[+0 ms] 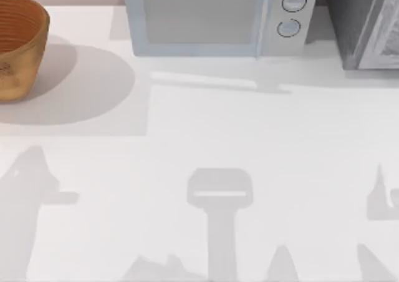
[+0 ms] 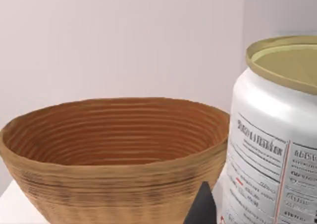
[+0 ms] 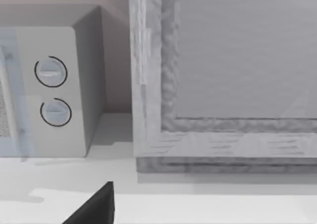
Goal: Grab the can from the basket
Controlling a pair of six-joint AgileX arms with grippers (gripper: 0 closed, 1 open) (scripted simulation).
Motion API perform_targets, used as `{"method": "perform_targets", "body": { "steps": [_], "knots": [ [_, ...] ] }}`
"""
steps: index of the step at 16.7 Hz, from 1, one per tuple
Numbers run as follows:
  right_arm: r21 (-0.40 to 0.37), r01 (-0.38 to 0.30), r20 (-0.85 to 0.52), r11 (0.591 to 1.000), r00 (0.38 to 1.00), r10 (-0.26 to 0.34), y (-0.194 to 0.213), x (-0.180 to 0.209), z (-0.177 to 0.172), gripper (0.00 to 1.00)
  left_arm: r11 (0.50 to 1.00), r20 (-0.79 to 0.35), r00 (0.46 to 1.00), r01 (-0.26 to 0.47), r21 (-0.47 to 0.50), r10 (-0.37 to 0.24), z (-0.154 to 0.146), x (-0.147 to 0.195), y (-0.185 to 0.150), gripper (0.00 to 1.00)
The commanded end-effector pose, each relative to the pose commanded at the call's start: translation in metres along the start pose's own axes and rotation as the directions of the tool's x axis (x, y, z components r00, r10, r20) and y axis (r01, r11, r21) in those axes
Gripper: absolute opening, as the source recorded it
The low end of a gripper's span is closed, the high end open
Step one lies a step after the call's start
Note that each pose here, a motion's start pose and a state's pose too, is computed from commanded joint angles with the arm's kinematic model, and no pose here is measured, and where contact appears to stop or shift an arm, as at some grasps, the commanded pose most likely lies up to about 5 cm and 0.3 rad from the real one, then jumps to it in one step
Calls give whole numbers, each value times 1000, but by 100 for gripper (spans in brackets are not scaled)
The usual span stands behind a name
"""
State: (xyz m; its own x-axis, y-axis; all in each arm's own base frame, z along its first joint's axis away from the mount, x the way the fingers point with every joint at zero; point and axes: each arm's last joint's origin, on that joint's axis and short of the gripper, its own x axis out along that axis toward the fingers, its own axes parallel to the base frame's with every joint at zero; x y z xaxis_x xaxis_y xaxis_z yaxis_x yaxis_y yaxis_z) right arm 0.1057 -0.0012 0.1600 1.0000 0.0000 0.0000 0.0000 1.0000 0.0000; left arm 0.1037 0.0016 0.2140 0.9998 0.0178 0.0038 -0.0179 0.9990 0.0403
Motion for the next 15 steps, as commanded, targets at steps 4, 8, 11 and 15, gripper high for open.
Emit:
{"method": "perform_targets", "body": {
  "steps": [4, 8, 11, 15],
  "knots": [
    [0, 0, 0, 1000, 1000, 0, 0, 0, 0, 100, 999, 3, 1000, 15, -33, -15, -46, 1, -4, 0],
    [0, 0, 0, 1000, 1000, 0, 0, 0, 0, 100, 999, -3, 1000, 18, -40, -18, -54, 2, -5, 0],
    [0, 0, 0, 1000, 1000, 0, 0, 0, 0, 100, 999, -10, 1000, 15, -38, -15, -54, 2, -5, 0],
    [0, 0, 0, 1000, 1000, 0, 0, 0, 0, 100, 998, -8, 999, 48, -38, -48, -47, 4, -6, 0]
  ]
}}
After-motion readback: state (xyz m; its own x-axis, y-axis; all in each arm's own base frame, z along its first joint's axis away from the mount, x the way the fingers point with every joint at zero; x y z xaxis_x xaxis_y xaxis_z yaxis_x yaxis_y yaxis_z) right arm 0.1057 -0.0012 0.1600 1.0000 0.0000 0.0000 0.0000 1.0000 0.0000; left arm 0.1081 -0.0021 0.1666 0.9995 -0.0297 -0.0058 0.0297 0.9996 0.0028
